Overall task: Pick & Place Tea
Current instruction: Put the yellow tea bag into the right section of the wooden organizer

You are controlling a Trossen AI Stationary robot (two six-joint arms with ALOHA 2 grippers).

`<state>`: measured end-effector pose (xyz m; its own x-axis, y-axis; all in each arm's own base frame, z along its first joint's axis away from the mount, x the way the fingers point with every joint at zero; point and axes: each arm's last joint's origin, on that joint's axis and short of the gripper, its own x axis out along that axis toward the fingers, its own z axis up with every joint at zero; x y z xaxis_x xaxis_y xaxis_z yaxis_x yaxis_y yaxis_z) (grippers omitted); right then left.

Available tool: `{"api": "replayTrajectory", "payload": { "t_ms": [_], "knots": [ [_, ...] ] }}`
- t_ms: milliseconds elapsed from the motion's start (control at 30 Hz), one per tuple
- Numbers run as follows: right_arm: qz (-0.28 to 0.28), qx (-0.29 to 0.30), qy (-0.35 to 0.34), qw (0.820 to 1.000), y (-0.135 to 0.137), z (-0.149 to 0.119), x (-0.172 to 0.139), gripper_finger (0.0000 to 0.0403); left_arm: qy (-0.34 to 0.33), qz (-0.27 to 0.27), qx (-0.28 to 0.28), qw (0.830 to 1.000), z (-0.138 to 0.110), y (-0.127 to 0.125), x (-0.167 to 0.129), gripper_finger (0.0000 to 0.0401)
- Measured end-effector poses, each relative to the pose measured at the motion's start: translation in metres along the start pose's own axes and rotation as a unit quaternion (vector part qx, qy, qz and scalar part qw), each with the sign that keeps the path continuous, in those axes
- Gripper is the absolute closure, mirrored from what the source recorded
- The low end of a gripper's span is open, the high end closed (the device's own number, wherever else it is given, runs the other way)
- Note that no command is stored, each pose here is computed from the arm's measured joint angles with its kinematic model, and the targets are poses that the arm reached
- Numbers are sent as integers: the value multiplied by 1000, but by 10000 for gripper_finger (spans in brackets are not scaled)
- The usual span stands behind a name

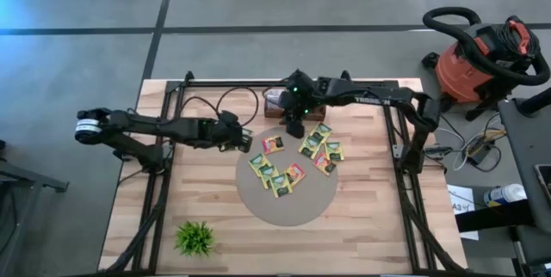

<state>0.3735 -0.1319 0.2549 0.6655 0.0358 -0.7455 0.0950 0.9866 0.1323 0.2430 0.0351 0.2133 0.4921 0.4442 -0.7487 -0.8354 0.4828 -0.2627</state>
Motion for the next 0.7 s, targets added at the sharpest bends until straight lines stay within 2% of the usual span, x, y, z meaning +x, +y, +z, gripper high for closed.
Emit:
{"api": "replayTrajectory", "payload": {
  "t_ms": [167, 300, 400, 567, 700],
  "knots": [
    [11, 37, -14, 999, 10, 3, 19, 250, 5, 9, 12, 1000, -12, 9, 16, 346],
    [19, 59, 10, 998, 14, -4, 40, 253, -5, 1, -13, 1000, -15, 20, 34, 346],
    [22, 82, 34, 996, 16, -13, 59, 258, -9, 2, -11, 1000, -17, 28, 44, 346],
    [24, 105, 63, 992, 16, -22, 87, 265, 24, 16, -7, 1000, -22, 43, 54, 346],
    [24, 117, 60, 991, 13, -20, 101, 266, 32, 16, 15, 999, -27, 49, 56, 346]
  ]
}}
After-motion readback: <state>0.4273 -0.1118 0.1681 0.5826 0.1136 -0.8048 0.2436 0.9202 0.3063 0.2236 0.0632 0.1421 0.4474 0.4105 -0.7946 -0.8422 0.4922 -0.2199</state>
